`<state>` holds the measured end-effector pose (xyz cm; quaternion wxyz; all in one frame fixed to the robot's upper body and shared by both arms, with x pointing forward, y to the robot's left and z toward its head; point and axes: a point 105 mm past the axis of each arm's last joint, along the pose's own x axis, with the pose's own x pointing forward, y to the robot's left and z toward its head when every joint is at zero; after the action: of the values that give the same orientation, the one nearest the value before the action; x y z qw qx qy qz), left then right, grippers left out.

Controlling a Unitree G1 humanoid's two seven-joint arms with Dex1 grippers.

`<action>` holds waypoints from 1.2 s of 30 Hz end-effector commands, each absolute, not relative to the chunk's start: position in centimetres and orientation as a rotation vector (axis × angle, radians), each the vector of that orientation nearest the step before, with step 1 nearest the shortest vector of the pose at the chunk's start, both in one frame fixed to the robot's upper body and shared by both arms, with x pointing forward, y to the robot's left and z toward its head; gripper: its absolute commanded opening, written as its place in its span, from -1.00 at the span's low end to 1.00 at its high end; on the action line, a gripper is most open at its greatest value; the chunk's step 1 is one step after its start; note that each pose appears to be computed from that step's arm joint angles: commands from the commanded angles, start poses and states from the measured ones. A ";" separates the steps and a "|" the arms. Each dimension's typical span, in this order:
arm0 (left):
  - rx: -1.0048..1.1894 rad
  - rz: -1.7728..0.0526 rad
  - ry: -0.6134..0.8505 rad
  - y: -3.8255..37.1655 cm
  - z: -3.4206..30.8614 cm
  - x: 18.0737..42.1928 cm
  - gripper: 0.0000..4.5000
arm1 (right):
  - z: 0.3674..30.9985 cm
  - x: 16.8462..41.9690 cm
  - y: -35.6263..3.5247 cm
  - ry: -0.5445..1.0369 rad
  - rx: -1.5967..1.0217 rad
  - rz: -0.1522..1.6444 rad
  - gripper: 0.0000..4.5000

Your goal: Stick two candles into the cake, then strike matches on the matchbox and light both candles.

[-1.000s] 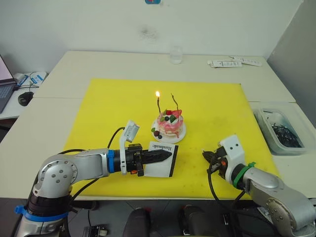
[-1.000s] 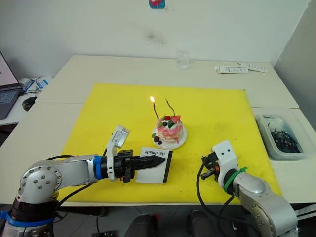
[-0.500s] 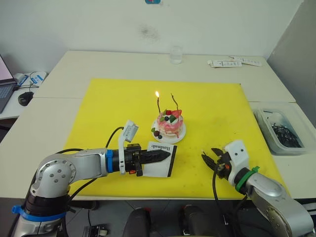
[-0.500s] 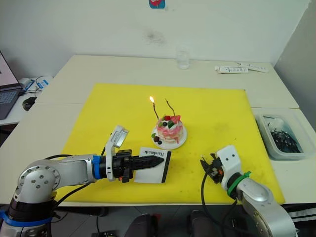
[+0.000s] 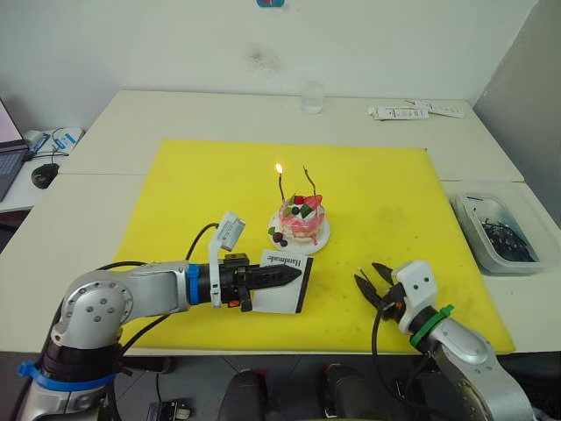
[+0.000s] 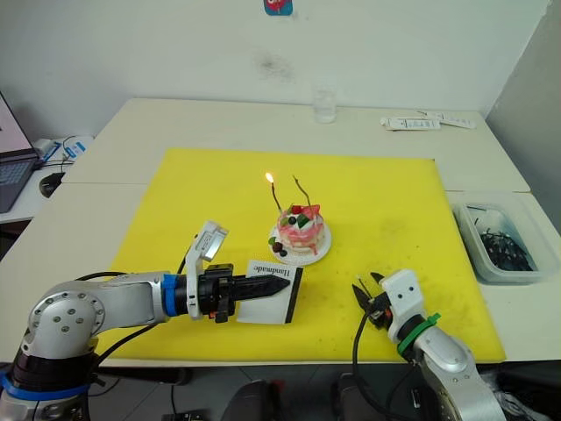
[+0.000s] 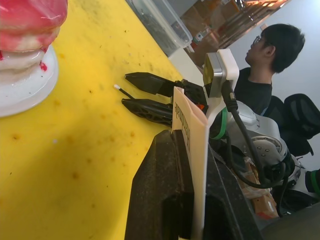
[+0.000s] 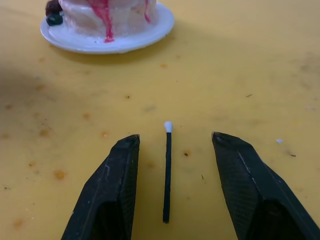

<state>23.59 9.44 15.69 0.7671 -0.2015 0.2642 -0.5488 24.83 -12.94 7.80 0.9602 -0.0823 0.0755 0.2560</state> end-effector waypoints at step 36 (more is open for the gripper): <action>-0.451 -1.225 0.518 8.2 16.6 23.8 -1.00 | 13.1 24.2 -12.4 0.076 -0.240 0.613 -0.99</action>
<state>23.55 8.66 15.78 0.7598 -0.2126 0.2584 -0.5574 24.62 -13.08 10.52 0.9522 -0.1062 0.0756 0.2761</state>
